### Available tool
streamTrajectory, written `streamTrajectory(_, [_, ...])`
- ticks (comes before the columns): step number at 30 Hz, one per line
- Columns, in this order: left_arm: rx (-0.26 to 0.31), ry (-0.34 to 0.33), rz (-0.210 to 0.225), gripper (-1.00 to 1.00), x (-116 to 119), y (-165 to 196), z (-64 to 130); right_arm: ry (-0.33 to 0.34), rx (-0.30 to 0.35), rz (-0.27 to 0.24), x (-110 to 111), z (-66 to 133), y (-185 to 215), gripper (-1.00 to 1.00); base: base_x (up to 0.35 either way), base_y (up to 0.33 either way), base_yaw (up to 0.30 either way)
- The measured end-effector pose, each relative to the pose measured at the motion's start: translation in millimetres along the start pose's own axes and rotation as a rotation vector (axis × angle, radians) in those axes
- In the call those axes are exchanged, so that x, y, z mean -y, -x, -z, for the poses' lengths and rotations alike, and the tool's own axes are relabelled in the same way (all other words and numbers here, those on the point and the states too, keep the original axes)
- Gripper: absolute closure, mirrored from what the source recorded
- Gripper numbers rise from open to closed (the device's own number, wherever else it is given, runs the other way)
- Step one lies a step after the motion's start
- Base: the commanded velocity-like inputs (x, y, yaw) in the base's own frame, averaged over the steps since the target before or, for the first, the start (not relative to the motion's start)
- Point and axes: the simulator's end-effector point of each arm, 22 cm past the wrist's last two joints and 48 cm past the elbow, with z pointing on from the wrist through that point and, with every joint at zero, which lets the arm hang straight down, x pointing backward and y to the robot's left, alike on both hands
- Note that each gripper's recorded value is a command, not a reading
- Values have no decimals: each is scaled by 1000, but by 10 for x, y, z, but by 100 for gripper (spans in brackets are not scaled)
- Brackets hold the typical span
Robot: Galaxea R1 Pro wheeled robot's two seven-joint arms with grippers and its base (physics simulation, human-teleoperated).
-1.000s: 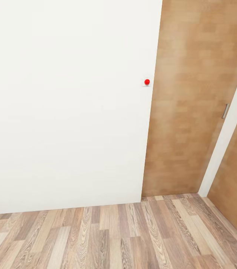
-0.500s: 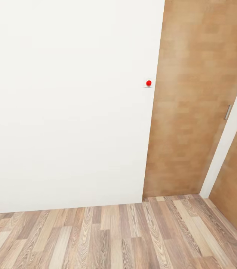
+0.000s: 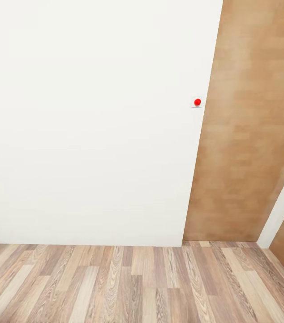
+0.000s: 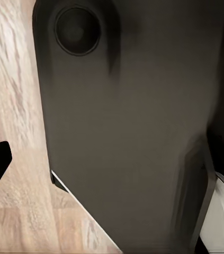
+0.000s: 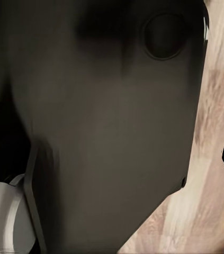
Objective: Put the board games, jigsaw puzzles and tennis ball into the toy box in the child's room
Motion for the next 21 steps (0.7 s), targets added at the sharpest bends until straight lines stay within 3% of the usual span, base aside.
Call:
streamTrajectory(9, [-7,-1,-8,-100,9,-34,138,-2,-3,-9,5,138,-23,-100,0,0,225])
streamTrajectory(21, [-14,-1,-14,-100,18,-66,314,-1,-3,-13,-5,314,-42,-100,0,0,42])
